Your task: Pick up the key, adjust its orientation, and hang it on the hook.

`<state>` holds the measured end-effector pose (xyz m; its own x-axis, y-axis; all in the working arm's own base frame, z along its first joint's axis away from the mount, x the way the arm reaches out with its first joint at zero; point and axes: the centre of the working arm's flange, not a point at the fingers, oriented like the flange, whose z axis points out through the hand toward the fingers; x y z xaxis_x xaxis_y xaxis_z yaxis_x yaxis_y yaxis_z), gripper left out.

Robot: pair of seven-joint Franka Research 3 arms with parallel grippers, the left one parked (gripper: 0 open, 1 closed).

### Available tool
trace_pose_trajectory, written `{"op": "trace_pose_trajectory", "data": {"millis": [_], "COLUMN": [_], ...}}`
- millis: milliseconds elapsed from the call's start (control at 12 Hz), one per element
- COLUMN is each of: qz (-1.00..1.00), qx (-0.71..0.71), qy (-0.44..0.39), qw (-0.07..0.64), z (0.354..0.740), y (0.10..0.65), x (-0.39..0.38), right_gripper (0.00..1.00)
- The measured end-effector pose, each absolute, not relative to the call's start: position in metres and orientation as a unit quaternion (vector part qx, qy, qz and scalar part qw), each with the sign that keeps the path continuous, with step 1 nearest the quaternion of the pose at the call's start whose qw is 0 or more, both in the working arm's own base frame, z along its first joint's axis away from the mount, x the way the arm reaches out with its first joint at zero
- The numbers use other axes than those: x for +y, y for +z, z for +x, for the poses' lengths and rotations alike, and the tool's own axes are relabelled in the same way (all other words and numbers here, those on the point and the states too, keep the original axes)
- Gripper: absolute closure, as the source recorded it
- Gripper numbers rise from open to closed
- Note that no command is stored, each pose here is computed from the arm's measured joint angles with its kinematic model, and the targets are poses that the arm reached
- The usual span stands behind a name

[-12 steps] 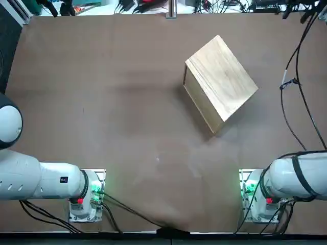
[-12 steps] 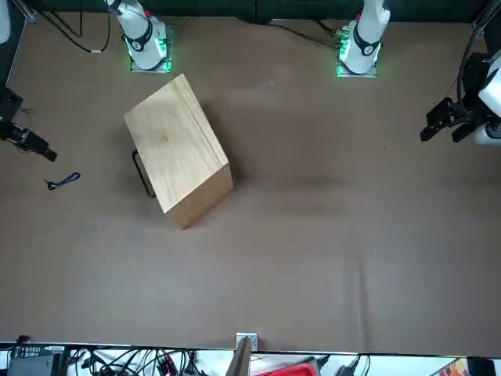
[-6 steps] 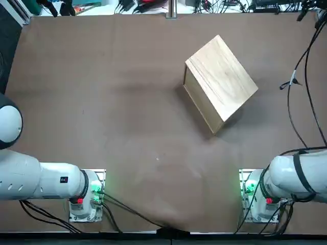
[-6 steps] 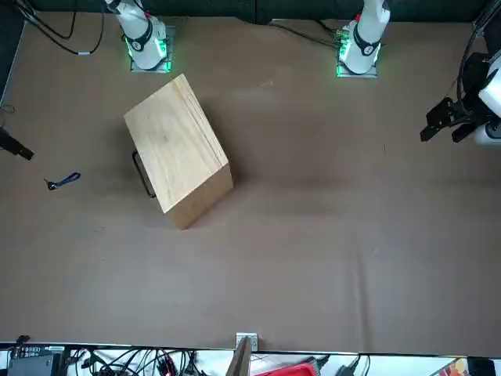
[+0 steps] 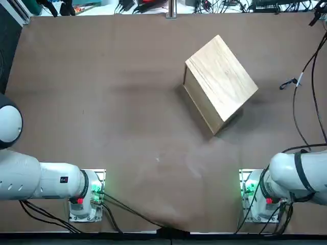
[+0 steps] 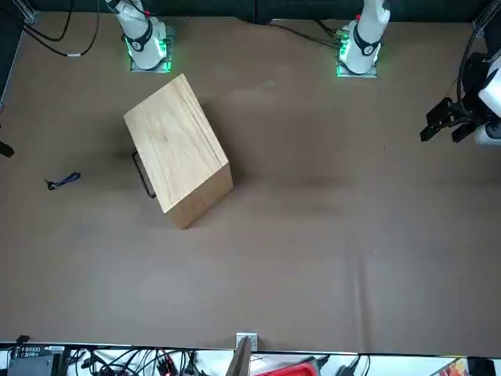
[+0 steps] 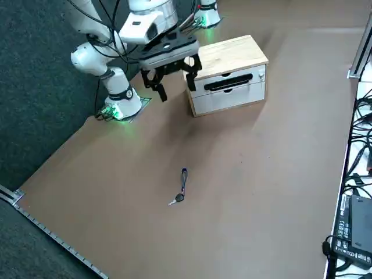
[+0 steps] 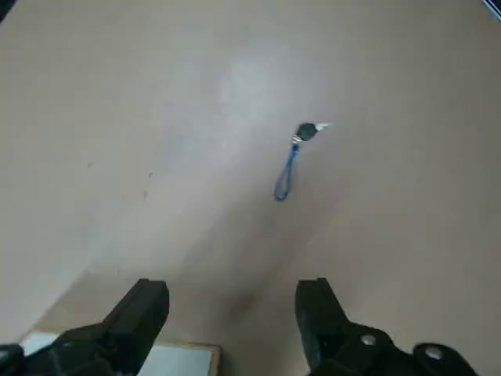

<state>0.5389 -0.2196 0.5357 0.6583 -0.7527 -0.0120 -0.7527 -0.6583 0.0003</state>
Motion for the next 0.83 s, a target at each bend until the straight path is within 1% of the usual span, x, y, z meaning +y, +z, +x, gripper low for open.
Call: {"op": "trace_pose_trajectory", "data": {"millis": [500,833], "qz": [-0.843,-0.81], "qx": [0.538,0.586], "qy": [0.004,-0.002], "qw": [0.002,0.003], "z": [0.524,0.519], "y": [0.507,0.467], "x": [-0.258,-0.271], "right_gripper": [0.0,0.0]}}
